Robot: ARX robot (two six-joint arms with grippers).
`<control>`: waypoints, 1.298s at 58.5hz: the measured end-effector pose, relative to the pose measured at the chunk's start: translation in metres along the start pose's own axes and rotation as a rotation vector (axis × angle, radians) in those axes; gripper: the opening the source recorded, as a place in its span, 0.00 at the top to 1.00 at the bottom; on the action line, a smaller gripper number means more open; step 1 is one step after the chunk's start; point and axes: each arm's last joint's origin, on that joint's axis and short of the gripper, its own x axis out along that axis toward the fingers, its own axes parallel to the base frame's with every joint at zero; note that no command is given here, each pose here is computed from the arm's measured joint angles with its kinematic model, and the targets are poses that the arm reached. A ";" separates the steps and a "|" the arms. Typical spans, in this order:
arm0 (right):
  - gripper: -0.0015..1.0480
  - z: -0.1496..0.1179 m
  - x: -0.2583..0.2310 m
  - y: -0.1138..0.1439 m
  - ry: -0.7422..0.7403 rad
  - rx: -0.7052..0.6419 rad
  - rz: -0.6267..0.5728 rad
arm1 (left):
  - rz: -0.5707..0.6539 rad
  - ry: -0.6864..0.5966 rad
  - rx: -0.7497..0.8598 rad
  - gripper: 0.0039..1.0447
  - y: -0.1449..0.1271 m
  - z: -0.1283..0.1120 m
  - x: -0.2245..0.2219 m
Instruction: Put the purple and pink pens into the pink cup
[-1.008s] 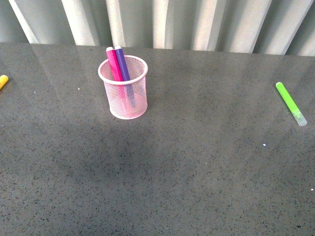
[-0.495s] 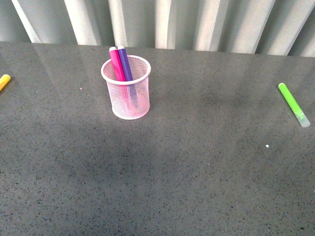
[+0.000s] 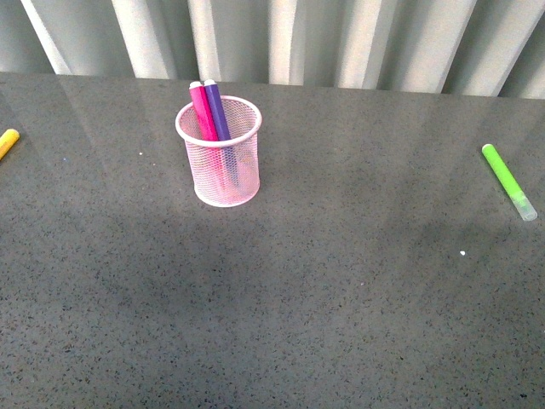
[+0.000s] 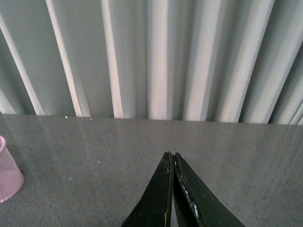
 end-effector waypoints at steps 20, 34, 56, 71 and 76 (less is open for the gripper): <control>0.97 0.004 -0.020 -0.004 -0.014 0.001 -0.019 | 0.000 0.000 0.000 0.06 0.000 0.000 0.000; 0.97 0.008 -0.031 -0.004 -0.029 0.001 -0.019 | 0.000 0.000 0.000 0.06 0.000 0.000 0.000; 0.97 0.012 -0.045 -0.004 -0.041 0.000 -0.019 | 0.000 0.000 0.000 0.06 0.000 0.000 0.000; 0.97 0.012 -0.053 -0.003 -0.043 0.000 -0.019 | 0.000 0.000 0.000 0.06 0.000 0.000 0.000; 0.97 0.012 -0.055 -0.003 -0.043 0.000 -0.019 | 0.000 0.000 0.000 0.06 0.000 0.000 0.000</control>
